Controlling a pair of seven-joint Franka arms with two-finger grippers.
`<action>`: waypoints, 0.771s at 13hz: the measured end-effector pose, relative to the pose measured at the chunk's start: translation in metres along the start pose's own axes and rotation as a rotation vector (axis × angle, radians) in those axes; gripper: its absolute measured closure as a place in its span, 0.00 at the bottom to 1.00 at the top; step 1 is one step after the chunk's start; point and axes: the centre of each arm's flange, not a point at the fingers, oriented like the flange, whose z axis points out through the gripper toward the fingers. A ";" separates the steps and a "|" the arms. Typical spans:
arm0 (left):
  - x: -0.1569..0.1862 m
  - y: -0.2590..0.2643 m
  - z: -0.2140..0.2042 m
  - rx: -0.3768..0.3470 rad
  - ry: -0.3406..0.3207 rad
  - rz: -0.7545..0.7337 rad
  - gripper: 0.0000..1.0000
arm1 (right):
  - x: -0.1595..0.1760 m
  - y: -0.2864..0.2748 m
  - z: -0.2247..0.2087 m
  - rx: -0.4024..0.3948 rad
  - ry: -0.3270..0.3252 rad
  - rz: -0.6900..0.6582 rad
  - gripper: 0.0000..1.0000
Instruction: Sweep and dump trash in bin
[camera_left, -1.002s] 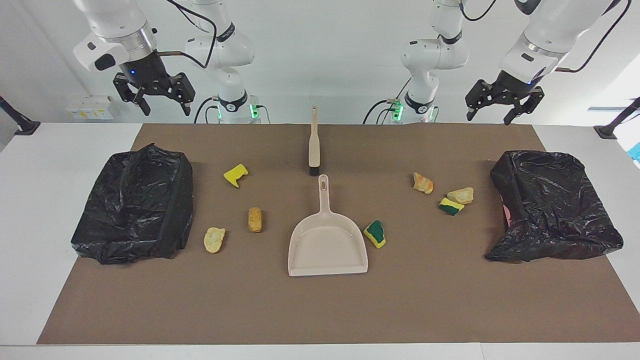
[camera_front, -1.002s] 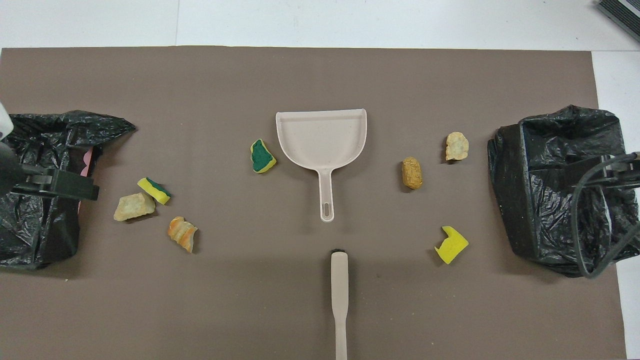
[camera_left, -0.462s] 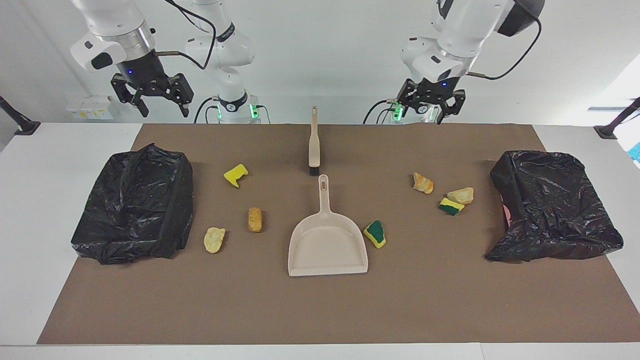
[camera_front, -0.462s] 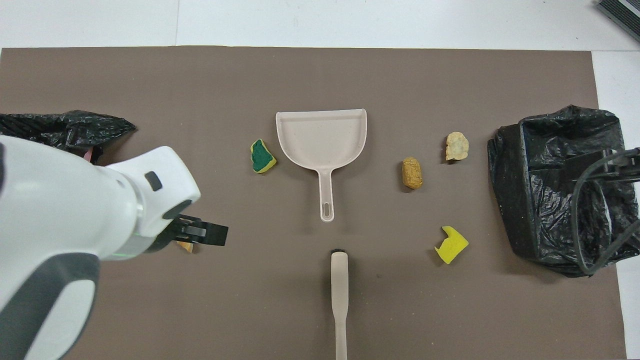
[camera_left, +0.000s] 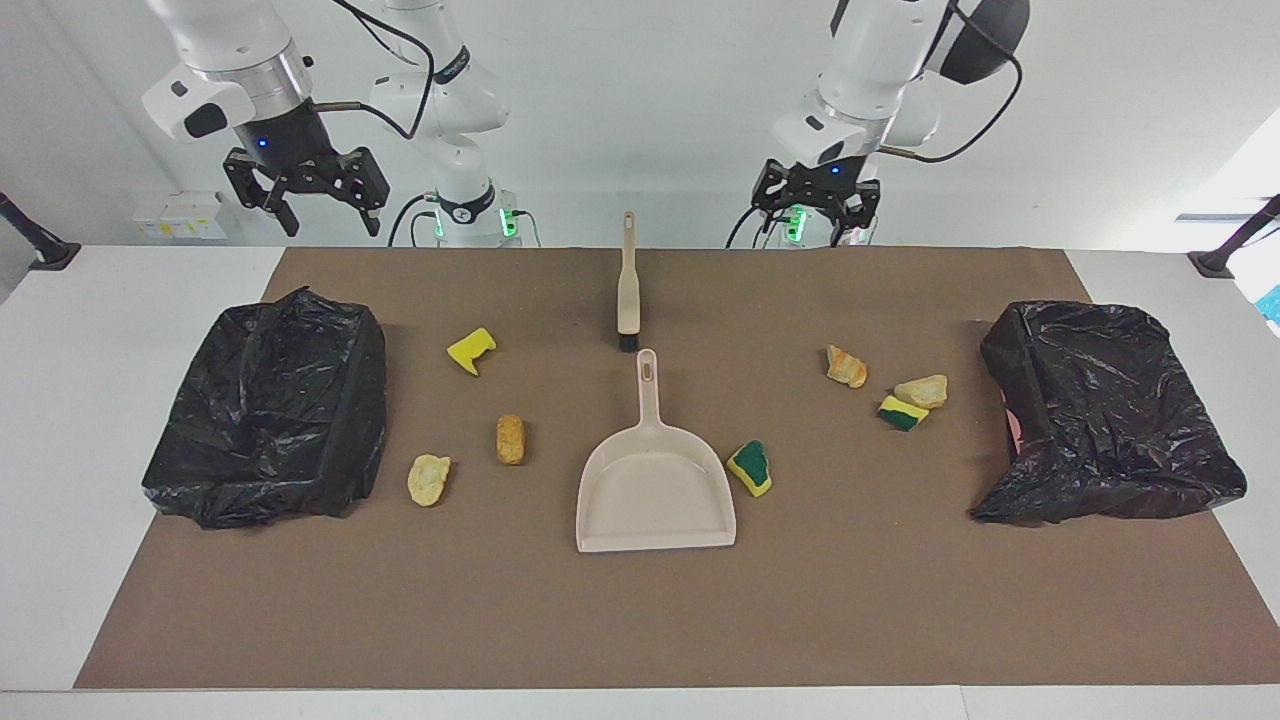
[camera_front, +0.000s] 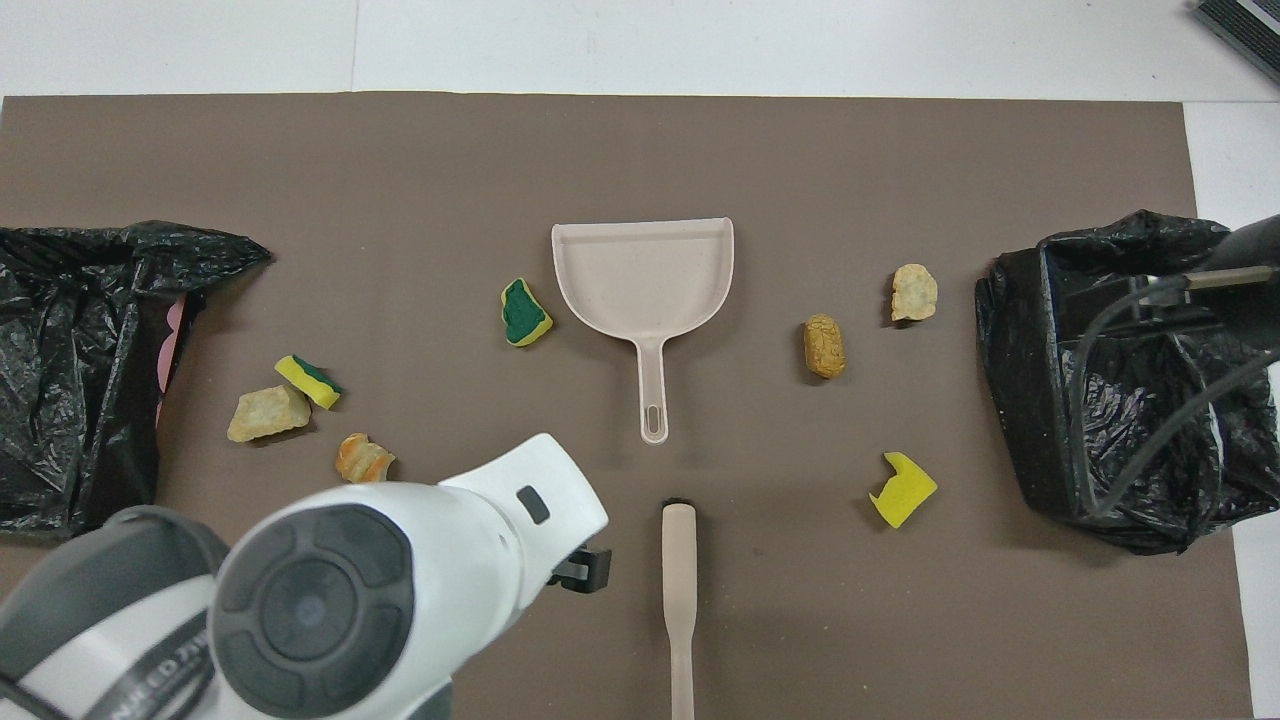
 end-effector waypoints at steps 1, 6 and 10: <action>-0.011 0.015 0.009 -0.001 0.003 0.000 0.00 | 0.007 -0.016 0.009 0.001 0.005 -0.001 0.00; -0.070 0.084 0.081 -0.020 0.035 -0.007 0.00 | 0.039 -0.118 0.080 0.010 0.006 0.025 0.00; -0.129 0.117 0.155 -0.012 0.027 0.020 0.00 | 0.058 -0.203 0.159 0.056 0.012 0.018 0.00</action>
